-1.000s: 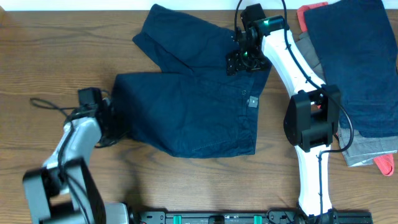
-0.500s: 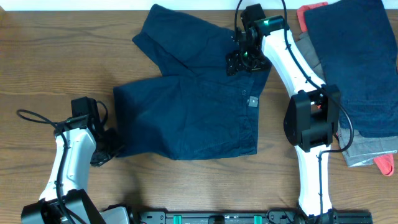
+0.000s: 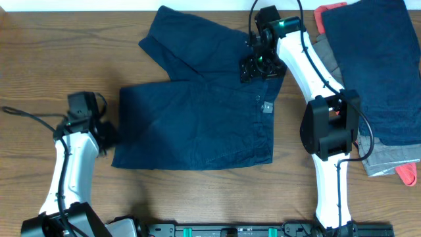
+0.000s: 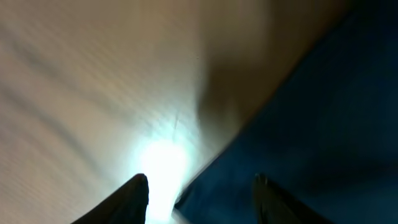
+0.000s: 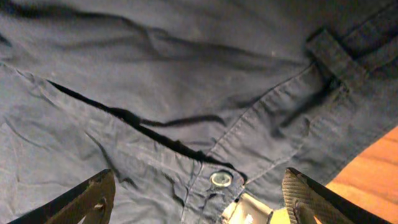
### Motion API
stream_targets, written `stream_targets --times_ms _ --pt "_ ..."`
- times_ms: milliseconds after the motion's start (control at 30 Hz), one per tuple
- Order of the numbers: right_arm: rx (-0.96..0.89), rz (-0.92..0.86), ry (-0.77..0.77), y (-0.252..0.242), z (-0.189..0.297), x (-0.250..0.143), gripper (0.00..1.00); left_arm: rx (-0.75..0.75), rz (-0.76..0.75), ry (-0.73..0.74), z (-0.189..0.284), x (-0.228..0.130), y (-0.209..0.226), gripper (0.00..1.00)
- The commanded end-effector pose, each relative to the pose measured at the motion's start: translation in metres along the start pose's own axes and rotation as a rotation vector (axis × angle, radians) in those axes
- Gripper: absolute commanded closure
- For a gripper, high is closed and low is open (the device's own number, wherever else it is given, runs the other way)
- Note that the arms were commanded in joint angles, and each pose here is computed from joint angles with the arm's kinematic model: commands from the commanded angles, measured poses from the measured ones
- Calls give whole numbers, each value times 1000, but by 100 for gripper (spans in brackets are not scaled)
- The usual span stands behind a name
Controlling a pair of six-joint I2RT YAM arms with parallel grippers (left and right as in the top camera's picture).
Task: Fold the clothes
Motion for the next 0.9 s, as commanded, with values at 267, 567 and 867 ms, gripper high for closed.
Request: stream_targets --times_ms 267,567,867 --pt "60 10 69 28 6 -23 24 -258 -88 -331 42 86 -44 35" --pt "69 -27 52 59 -37 -33 31 -389 -234 -460 57 120 -106 35" --pt "50 -64 99 48 -76 -54 31 -435 -346 -505 61 169 -167 35"
Point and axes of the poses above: each gripper's point midway between its finger pads, its own z axis back along the fingers, its own y axis along the line the jaws close on, x = y × z, the point moved 2 cm from there along z, back along the fingers, and after that the axes turned 8 degrees about -z, right-handed, at the moved point
